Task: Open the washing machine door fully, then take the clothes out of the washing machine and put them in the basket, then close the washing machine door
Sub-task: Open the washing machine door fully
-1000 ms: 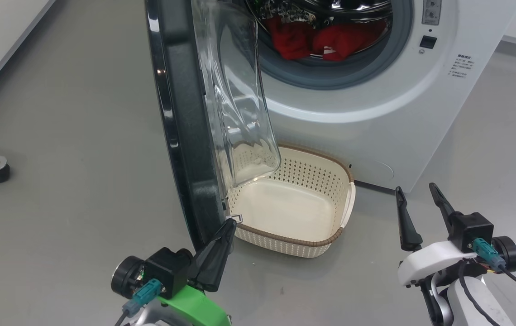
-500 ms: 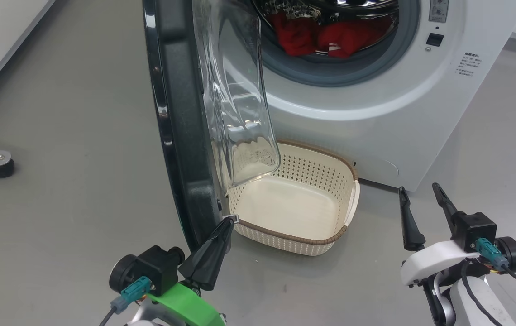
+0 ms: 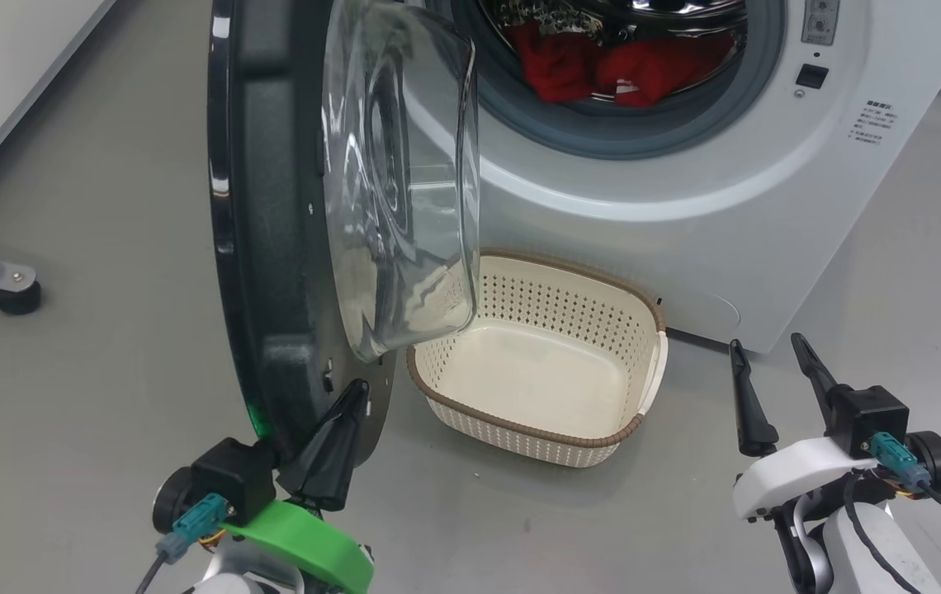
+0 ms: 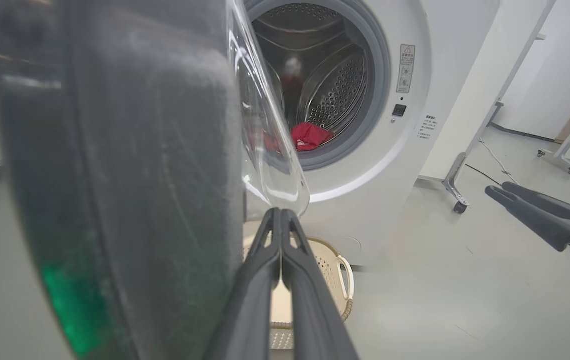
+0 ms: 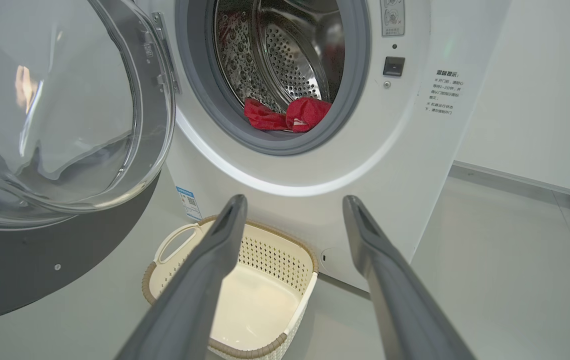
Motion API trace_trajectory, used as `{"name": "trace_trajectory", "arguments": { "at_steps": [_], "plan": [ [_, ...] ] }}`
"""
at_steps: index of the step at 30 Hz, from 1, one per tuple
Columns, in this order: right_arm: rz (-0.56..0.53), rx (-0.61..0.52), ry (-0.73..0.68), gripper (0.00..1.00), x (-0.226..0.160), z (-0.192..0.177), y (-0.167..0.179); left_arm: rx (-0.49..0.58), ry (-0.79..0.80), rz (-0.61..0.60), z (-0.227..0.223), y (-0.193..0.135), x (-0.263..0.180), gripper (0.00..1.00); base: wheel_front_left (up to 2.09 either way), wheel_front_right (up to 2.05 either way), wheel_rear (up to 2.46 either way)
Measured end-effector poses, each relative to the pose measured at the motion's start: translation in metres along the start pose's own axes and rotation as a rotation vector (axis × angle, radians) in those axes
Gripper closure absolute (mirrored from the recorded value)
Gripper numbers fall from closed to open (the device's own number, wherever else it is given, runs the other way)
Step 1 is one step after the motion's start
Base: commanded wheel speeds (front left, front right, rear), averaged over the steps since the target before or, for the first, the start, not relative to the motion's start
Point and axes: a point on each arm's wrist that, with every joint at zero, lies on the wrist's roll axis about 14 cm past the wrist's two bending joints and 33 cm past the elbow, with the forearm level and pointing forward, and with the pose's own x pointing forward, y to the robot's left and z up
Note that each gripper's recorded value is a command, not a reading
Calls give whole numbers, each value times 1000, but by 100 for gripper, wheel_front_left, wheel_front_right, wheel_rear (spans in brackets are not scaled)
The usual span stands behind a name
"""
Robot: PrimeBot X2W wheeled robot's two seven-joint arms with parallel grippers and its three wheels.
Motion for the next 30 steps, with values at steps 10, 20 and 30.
{"name": "trace_trajectory", "arguments": {
  "at_steps": [10,20,30],
  "plan": [
    [1,0,2,0,1,-1,0,-6,-36,148,8,43,-5,100,0,0,0],
    [0,-2,13,0,3,-6,-3,25,-62,308,15,95,-14,100,0,0,0],
    [0,-10,14,0,12,-10,-7,36,-89,422,24,133,-12,100,0,0,0]
  ]
}}
